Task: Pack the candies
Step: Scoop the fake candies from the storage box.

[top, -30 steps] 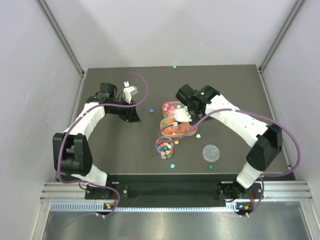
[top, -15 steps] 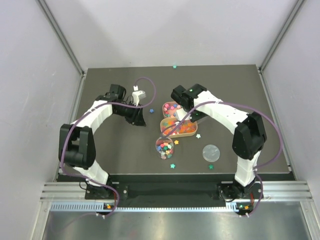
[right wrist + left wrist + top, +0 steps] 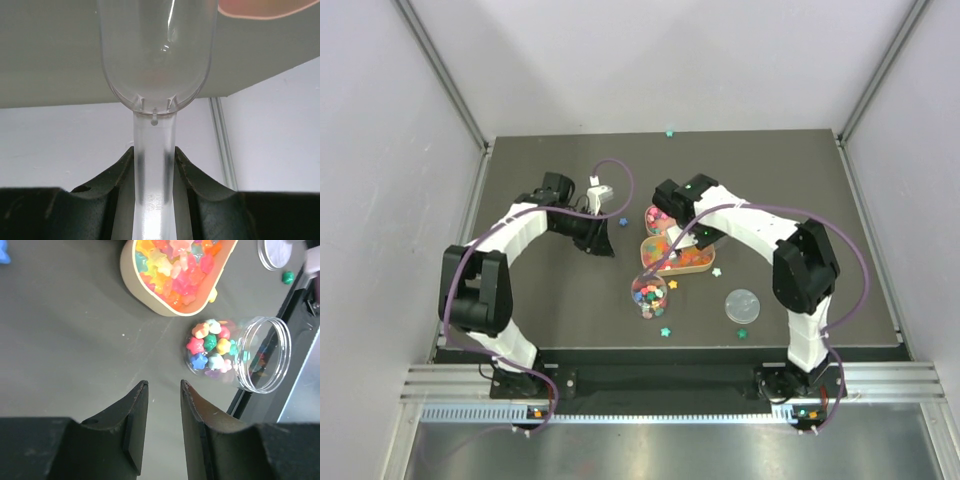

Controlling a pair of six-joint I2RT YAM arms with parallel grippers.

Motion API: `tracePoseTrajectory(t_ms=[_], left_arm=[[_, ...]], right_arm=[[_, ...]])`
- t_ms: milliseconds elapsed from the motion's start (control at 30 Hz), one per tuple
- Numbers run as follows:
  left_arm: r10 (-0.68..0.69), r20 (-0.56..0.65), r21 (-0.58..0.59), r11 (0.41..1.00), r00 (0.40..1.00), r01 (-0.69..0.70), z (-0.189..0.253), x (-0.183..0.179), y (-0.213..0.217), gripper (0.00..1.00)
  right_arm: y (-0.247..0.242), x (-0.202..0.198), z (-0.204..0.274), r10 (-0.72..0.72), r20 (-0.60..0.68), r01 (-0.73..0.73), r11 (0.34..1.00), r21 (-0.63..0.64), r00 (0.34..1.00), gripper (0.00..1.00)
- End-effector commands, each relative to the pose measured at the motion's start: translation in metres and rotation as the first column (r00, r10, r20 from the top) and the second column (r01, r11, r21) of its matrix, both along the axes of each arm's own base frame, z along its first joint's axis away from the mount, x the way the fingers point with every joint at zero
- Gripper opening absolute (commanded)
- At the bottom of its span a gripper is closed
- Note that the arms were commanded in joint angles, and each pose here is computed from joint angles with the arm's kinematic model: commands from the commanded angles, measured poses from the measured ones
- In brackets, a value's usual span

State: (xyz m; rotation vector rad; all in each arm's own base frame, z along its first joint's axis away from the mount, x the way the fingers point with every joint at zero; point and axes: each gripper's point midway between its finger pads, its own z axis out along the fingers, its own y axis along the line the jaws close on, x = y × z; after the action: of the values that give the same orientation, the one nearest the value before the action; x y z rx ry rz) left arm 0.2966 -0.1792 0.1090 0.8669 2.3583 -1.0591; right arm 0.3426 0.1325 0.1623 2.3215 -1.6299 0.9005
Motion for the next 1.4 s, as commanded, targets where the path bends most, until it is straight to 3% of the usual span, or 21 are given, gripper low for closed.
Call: tracePoseTrajectory(t_ms=[0, 367, 667, 1367], left_arm=[[-0.046, -0.034, -0.055, 0.998, 0.998, 0.044, -0.004, -0.007, -0.012, 0.36], [-0.057, -0.137, -0.111, 0.993, 0.989, 0.042, -0.028, -0.007, -0.03, 0.34], [-0.072, -0.2, -0.128, 0.991, 0.977, 0.046, -0.046, -0.001, -0.038, 0.34], [-0.068, -0.204, -0.107, 0.993, 0.977, 0.046, -0.044, 0.001, -0.038, 0.33]], right_arm=[[-0.001, -0.016, -0.003, 0.021, -0.107, -0.03, 0.996, -0.085, 0.994, 0.0], [0.023, -0.017, -0.024, 0.014, -0.163, -0.017, 1.0, -0.017, 0.987, 0.0], [0.03, -0.026, -0.045, -0.055, -0.239, 0.075, 0.995, 0.072, 0.97, 0.0], [0.068, -0.023, -0.073, -0.141, -0.346, 0.262, 0.905, 0.334, 0.927, 0.0]])
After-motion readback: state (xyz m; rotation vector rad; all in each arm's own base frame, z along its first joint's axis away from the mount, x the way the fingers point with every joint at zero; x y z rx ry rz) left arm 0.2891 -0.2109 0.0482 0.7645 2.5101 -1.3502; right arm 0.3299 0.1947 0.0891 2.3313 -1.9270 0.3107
